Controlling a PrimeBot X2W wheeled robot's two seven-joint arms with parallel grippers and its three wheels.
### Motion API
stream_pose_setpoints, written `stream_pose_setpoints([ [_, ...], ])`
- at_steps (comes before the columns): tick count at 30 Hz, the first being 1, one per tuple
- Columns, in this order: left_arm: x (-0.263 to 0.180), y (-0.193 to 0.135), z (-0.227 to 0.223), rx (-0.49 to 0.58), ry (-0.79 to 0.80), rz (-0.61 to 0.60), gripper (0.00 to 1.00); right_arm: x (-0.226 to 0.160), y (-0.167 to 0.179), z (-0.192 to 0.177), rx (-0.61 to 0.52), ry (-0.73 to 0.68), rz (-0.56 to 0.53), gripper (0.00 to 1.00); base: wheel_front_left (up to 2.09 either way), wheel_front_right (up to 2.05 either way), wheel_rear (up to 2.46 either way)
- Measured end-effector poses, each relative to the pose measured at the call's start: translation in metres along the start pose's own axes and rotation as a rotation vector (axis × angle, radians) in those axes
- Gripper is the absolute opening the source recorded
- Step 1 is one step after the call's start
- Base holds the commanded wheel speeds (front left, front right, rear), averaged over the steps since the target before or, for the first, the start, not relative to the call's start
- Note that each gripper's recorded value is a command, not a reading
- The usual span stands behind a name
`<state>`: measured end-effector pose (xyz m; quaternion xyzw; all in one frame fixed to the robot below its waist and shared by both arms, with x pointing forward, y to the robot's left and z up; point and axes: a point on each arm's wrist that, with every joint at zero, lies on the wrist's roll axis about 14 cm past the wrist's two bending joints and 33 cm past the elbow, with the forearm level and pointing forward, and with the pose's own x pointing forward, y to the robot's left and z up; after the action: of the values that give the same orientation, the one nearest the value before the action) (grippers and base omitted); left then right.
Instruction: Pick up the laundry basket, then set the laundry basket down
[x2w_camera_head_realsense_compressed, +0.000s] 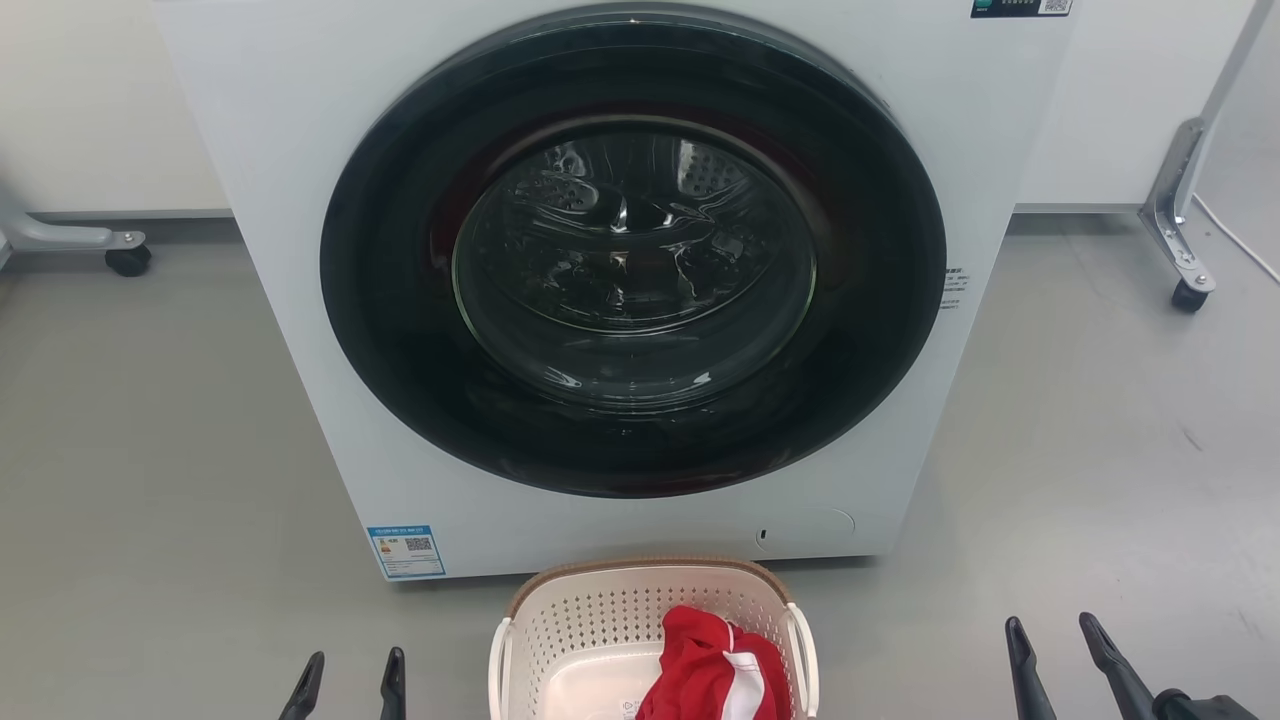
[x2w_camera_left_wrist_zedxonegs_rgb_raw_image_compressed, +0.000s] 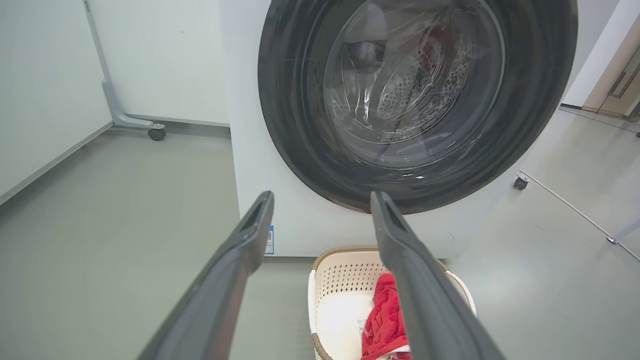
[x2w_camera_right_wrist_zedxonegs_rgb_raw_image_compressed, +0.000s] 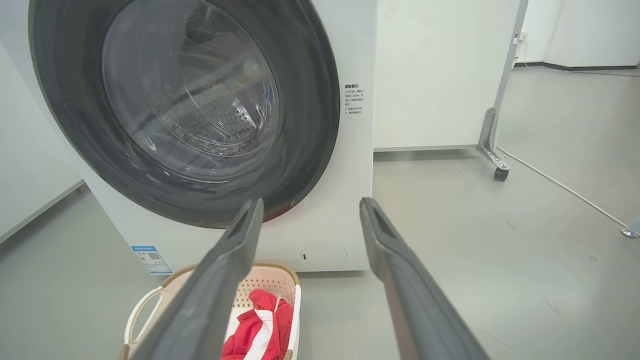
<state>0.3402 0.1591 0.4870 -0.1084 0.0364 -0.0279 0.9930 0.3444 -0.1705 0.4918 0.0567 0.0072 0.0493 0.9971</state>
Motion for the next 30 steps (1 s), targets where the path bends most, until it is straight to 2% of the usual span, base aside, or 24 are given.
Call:
stream_pose_setpoints([
  [17,-0.002,0.0,0.0,0.01,0.022,0.006,1.0,0.0,-0.004,0.002,-0.002,0.002,-0.014,1.0,0.0,0.0,0.0],
  [18,-0.002,0.0,0.0,0.013,0.021,0.005,0.0,-0.001,-0.004,0.002,-0.003,0.003,-0.014,0.0,0.0,0.0,0.0],
  [24,-0.009,0.0,-0.022,-0.004,0.089,0.019,0.0,-0.012,0.002,-0.026,0.023,0.083,-0.023,0.0,0.0,0.0,0.0],
  [30,-0.009,0.005,-0.027,-0.053,0.112,0.037,0.0,-0.01,-0.004,-0.027,0.086,0.098,-0.053,0.0,0.0,0.0,0.0],
])
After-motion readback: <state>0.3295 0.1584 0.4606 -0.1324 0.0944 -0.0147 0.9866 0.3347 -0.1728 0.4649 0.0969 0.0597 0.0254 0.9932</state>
